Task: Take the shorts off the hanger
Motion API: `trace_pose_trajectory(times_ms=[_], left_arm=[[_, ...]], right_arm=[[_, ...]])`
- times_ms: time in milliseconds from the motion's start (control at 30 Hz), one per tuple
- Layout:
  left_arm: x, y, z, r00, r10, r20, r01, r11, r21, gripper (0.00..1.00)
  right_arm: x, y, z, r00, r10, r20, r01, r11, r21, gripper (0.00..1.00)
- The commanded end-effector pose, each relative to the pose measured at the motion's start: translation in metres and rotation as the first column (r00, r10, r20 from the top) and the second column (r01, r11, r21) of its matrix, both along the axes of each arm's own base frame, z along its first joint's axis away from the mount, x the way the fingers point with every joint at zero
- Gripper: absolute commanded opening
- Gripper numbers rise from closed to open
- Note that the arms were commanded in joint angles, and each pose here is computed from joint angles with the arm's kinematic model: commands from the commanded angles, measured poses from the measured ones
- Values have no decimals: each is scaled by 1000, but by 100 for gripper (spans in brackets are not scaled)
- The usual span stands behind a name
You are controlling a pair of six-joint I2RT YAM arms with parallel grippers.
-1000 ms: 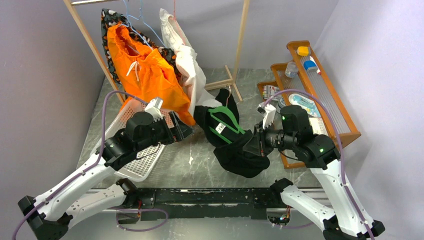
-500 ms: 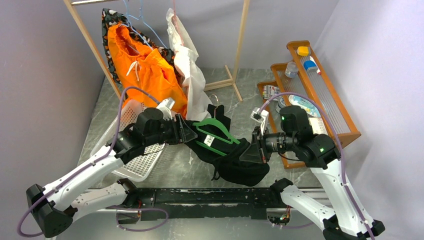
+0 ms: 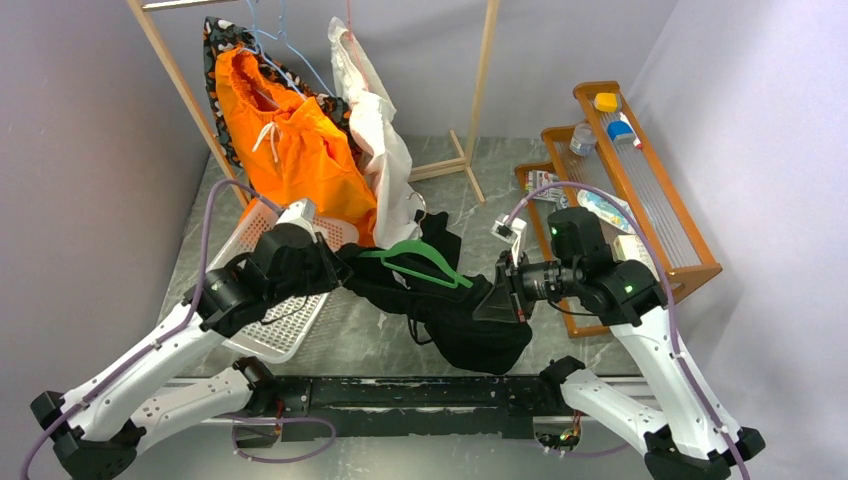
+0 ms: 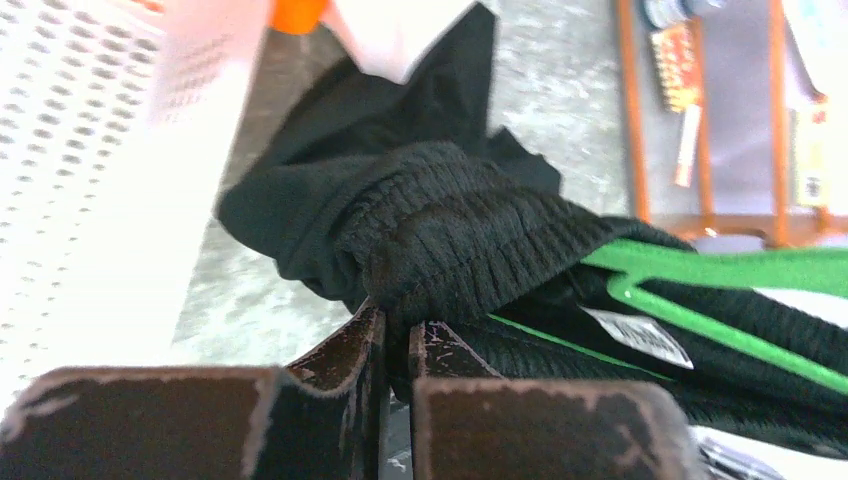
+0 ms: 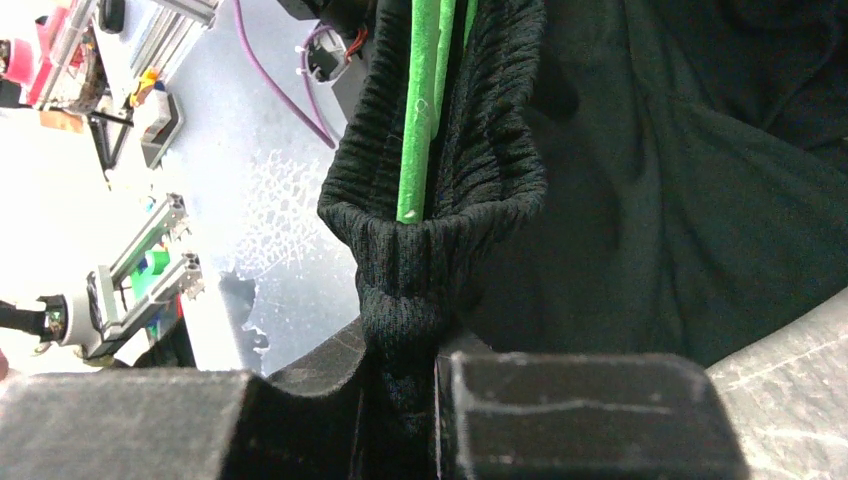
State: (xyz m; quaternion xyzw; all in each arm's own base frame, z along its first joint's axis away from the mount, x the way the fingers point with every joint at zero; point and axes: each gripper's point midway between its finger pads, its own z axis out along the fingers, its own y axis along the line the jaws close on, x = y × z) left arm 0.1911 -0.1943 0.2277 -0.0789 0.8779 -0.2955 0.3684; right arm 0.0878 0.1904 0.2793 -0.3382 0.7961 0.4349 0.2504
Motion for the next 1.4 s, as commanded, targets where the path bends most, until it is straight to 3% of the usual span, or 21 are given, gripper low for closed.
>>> trace_pose_trajectory(times_ms=[0, 133, 400, 600, 833, 900, 1033, 1167, 1267, 1367], left_arm=[[17, 55, -5, 976, 218, 31, -219, 945, 241, 7], [35, 88, -8, 947, 317, 45, -312, 881, 357, 7], [65, 127, -20, 945, 325, -33, -300, 904, 304, 7], [64, 103, -20, 980, 192, -45, -178, 961, 211, 7], [42, 101, -55, 971, 192, -141, -163, 967, 197, 8], [37, 96, -65, 972, 176, -156, -149, 974, 168, 9], [45, 96, -54, 977, 186, -104, -169, 973, 154, 10], [66, 110, -39, 968, 244, -64, -223, 946, 235, 8], [77, 143, -41, 913, 402, -72, -347, 856, 384, 7], [87, 141, -35, 917, 392, -72, -340, 863, 374, 7]], right_arm=[[-8, 6, 3, 998, 61, 2, -61, 996, 58, 0], [-13, 4, 5, 998, 65, 19, -66, 995, 72, 0], [-22, 2, 7, 995, 76, 68, -83, 991, 109, 0], [-23, 7, 20, 979, 101, 176, -134, 974, 184, 0], [-19, 8, 48, 923, 39, 382, -155, 948, 276, 0], [-21, 10, 42, 929, 48, 366, -164, 942, 293, 0], [-39, 13, 20, 941, 201, 271, -275, 922, 274, 0], [-52, 14, 16, 922, 297, 250, -364, 884, 294, 0], [-60, 12, 27, 895, 317, 315, -413, 856, 311, 0], [-61, 12, 34, 887, 304, 347, -417, 851, 319, 0]])
